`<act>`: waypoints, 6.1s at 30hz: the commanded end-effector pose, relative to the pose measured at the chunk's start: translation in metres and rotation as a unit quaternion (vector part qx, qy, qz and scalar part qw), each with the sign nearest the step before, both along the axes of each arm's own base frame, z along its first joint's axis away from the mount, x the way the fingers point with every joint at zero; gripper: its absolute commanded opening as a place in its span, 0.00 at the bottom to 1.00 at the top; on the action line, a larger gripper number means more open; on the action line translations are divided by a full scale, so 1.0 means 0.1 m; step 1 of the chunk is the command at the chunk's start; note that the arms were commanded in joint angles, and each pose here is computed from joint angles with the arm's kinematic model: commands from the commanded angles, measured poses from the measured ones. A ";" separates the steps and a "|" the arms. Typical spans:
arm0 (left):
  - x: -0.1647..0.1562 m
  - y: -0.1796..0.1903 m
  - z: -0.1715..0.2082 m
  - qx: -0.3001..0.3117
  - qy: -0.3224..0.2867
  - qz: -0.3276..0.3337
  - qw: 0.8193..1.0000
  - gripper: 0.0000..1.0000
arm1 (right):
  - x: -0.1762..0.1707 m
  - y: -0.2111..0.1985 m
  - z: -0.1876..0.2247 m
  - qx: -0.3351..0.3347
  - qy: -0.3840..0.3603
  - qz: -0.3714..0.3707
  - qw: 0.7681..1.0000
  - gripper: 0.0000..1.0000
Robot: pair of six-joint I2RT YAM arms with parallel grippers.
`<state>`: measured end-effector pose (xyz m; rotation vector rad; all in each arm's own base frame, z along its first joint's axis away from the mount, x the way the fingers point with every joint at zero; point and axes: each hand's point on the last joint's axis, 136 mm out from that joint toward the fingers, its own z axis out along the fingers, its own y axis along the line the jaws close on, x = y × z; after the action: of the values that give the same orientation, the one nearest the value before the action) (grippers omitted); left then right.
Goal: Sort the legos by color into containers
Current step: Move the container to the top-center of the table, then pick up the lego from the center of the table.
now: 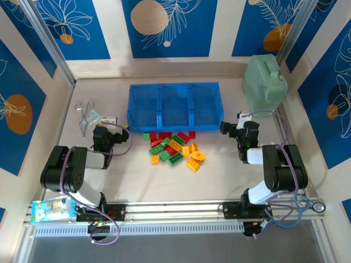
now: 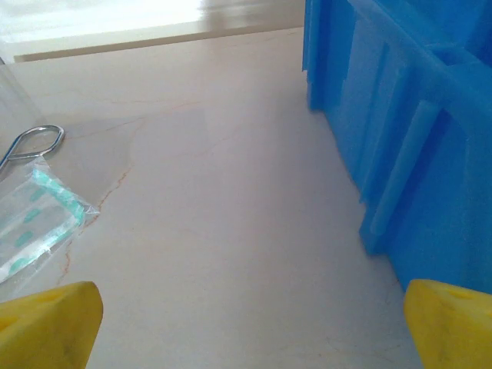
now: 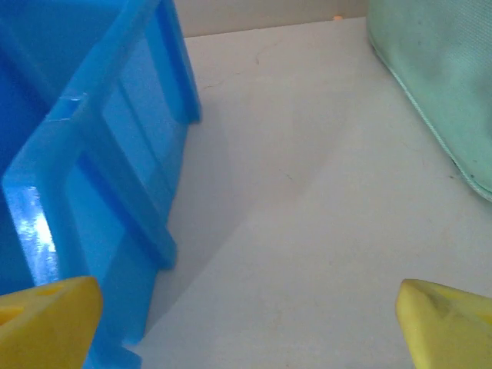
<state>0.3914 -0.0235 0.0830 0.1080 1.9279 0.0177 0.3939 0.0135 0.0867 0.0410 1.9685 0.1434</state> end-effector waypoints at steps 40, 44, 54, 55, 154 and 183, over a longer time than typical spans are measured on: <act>0.06 0.00 0.08 0.002 -0.009 -0.006 1.000 1.00 | 0.02 0.19 0.08 0.010 -0.007 0.056 0.998 0.99; 0.06 0.01 0.09 0.004 -0.011 -0.003 1.000 1.00 | 0.02 0.17 0.19 0.003 -0.016 0.047 0.999 0.99; -0.01 0.05 1.01 -0.051 0.028 0.078 0.995 0.97 | -0.35 0.32 1.09 0.094 0.080 -0.010 0.992 0.99; -0.04 0.02 1.13 -0.068 0.018 0.077 0.995 0.97 | -0.39 0.23 1.04 0.145 0.105 -0.059 0.982 0.99; -0.25 -1.49 -0.58 -0.049 0.345 -0.003 0.937 0.49 | -0.93 1.49 0.78 0.119 0.222 0.138 0.958 0.73; -0.48 -1.47 -0.67 -0.014 0.355 0.000 0.935 0.51 | -0.87 1.30 1.15 0.176 0.206 0.096 0.958 0.73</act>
<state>0.3702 -0.1796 0.0411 0.0458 2.5461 -0.1288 0.3044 0.1469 0.1776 0.0525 2.3741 0.5897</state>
